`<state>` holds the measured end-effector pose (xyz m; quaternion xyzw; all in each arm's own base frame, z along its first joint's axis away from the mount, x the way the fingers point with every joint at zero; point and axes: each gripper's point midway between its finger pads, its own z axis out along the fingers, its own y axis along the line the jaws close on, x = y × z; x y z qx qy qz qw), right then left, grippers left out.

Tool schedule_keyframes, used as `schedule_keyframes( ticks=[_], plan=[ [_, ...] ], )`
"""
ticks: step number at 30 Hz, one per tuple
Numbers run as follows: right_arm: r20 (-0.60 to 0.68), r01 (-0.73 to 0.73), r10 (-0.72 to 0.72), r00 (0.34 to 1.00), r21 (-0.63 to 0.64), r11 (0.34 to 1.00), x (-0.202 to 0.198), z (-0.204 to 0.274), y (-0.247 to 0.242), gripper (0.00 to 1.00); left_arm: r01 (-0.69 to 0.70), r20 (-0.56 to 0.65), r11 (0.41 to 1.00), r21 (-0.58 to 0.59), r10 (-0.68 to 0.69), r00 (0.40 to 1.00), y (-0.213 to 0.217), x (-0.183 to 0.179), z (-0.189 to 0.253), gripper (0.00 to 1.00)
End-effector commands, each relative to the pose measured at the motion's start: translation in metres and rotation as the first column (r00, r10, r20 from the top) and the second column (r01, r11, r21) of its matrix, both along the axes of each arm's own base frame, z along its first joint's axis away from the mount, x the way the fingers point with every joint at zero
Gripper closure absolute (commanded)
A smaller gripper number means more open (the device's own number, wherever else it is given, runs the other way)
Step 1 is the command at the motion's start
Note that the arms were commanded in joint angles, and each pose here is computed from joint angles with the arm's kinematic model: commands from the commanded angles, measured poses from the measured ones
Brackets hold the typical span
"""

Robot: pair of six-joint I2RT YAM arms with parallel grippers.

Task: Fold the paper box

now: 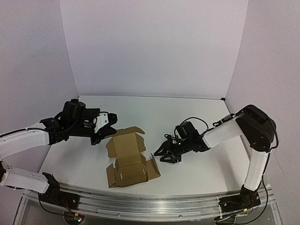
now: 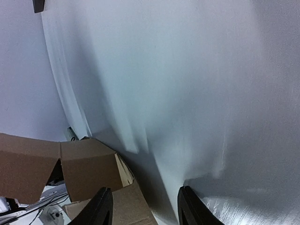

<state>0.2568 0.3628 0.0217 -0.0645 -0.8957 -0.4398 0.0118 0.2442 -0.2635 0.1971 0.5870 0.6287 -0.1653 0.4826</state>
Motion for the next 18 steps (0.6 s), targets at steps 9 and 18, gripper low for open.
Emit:
schedule_keyframes(
  ticks=[9,18],
  plan=[
    [0.000,-0.105,0.109,0.994,0.280,0.954,-0.035,0.053,0.048,0.53,-0.008,0.087,0.999,-0.035,0.011,0.996,-0.004,0.008,0.021,1.00],
    [0.027,-0.086,0.082,0.996,0.261,0.962,-0.050,0.057,0.067,0.55,-0.013,0.080,0.999,-0.033,0.016,0.997,-0.004,0.008,0.019,1.00]
  ],
)
